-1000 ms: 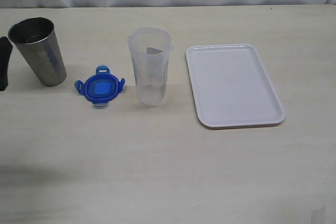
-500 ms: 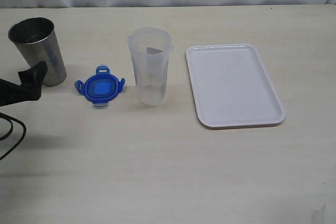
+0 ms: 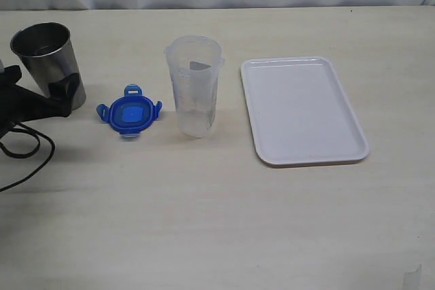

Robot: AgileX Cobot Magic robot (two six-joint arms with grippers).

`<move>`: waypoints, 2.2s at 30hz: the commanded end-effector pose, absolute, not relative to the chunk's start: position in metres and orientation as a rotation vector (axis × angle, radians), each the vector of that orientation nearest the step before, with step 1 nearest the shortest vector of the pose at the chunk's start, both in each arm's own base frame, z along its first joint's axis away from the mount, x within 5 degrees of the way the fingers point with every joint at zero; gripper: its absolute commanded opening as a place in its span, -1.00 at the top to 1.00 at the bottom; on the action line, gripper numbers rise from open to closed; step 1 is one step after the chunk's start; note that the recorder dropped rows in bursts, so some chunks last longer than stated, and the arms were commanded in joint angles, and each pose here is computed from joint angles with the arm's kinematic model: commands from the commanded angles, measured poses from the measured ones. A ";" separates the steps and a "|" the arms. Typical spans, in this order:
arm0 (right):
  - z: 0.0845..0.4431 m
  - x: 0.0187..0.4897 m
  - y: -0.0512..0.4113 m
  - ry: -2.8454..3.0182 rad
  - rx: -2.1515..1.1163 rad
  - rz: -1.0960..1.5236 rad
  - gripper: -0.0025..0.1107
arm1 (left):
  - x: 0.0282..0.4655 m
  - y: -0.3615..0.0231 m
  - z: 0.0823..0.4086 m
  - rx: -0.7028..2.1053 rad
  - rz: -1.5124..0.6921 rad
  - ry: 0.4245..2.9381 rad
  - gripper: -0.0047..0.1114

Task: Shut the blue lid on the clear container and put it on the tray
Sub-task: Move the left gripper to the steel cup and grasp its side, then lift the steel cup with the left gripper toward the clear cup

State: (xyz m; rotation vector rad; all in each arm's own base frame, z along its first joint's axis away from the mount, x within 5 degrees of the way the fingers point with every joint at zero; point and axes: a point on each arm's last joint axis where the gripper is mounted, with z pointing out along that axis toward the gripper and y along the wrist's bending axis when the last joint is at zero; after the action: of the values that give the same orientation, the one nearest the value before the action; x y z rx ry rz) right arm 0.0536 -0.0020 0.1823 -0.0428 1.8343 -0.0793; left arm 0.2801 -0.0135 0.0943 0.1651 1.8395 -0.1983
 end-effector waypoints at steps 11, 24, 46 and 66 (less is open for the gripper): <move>0.182 0.053 -0.002 1.826 -0.035 -0.080 0.88 | 0.310 -0.012 0.087 0.168 -0.197 1.790 -0.89; 0.182 0.053 -0.002 1.826 -0.035 -0.080 0.88 | 0.326 -0.012 0.082 0.145 -0.214 1.771 -0.89; 0.182 0.053 -0.002 1.826 -0.035 -0.080 0.88 | 0.337 -0.012 0.085 0.148 -0.210 1.740 -0.89; 0.182 0.053 -0.002 1.826 -0.035 -0.080 0.88 | 0.337 -0.012 0.085 0.148 -0.210 1.740 -0.41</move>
State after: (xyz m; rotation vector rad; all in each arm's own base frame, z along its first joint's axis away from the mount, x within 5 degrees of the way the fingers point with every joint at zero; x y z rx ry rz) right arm 0.0536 -0.0020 0.1823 -0.0428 1.8343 -0.0793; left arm 0.3347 -0.0122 0.0833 0.1583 1.7536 -0.2079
